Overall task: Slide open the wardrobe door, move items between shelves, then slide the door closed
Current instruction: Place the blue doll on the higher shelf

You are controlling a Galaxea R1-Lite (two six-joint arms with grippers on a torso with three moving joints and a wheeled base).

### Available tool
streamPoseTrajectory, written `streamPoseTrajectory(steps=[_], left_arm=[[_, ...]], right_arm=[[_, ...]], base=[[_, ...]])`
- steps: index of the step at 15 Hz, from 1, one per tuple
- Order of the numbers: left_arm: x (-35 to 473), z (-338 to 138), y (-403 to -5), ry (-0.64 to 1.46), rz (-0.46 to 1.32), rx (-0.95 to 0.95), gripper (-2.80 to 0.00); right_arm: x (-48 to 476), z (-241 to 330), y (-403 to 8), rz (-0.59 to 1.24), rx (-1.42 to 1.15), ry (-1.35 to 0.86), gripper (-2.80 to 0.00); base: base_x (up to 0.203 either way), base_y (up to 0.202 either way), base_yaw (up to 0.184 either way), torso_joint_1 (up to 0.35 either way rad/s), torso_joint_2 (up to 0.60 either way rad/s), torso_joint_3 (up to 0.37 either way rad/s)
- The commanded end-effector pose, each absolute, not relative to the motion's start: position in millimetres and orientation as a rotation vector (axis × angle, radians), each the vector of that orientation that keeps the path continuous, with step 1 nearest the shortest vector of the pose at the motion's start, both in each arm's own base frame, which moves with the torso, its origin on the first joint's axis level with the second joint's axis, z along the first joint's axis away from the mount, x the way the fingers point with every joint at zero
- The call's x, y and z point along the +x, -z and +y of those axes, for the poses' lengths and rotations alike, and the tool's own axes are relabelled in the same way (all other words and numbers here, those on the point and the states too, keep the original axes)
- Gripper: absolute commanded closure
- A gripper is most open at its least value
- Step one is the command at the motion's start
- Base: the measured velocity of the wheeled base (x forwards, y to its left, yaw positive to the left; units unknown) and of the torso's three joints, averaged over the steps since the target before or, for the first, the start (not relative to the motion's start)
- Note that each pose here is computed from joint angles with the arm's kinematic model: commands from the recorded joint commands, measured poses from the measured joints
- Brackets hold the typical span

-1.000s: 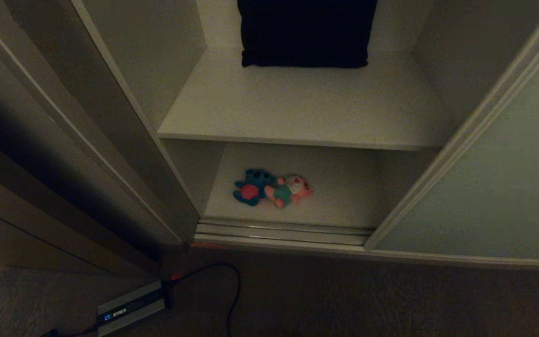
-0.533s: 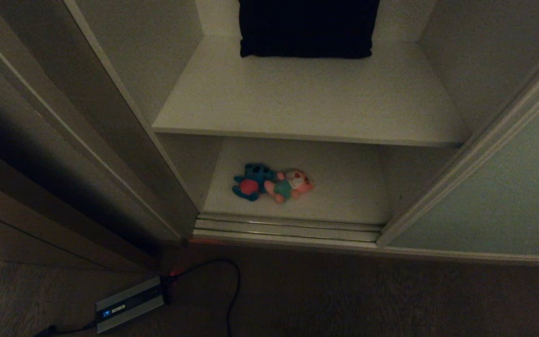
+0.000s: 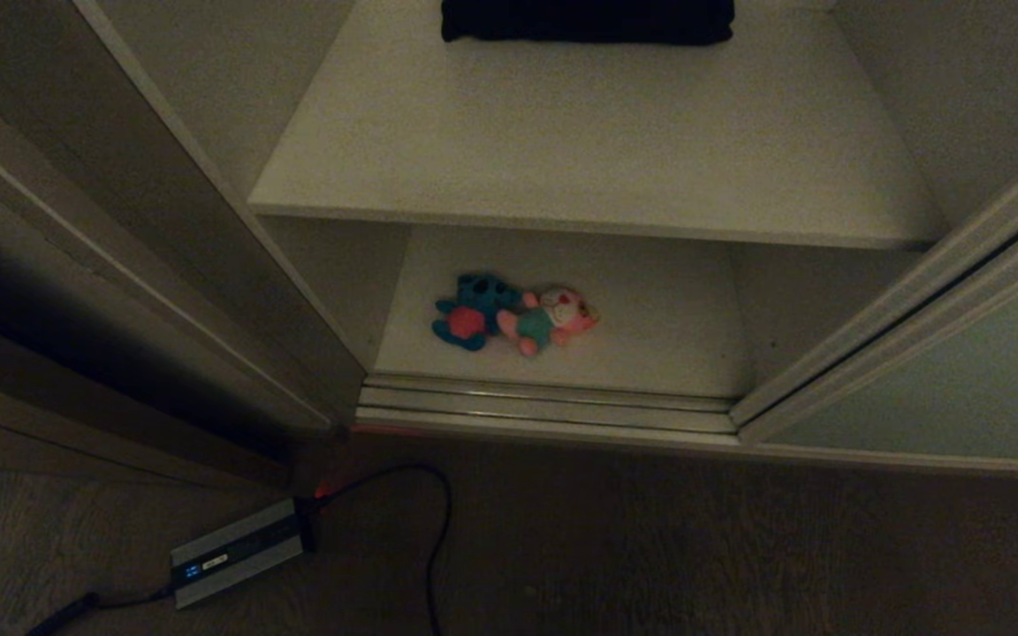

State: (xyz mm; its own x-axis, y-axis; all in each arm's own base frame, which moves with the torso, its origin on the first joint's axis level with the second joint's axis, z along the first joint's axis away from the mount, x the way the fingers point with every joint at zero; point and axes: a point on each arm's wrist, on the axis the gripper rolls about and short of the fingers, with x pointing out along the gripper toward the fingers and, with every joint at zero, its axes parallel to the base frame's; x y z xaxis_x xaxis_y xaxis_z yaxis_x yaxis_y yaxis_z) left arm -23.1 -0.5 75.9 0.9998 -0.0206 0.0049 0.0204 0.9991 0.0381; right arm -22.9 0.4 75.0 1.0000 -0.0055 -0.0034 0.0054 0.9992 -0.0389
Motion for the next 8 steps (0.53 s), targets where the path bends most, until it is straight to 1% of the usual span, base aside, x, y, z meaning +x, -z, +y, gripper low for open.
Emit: streamPoseTrajectory(steps=[1, 8], left_arm=[[-22.9, -0.5, -76.1, 0.02, -0.003, 0.037, 0.0], [-22.8, -0.5, -76.1, 0.021, -0.002, 0.043, 0.0]], right_arm=[[-22.6, 0.4, -74.2, 0.008, -0.04, 0.004, 0.0], [-22.7, 0.4, -74.1, 0.006, -0.04, 0.005, 0.0]], base=[[0.0, 0.0, 0.0, 0.003, 0.0, -0.203], [0.0, 0.0, 0.0, 0.0, 0.0, -0.198]])
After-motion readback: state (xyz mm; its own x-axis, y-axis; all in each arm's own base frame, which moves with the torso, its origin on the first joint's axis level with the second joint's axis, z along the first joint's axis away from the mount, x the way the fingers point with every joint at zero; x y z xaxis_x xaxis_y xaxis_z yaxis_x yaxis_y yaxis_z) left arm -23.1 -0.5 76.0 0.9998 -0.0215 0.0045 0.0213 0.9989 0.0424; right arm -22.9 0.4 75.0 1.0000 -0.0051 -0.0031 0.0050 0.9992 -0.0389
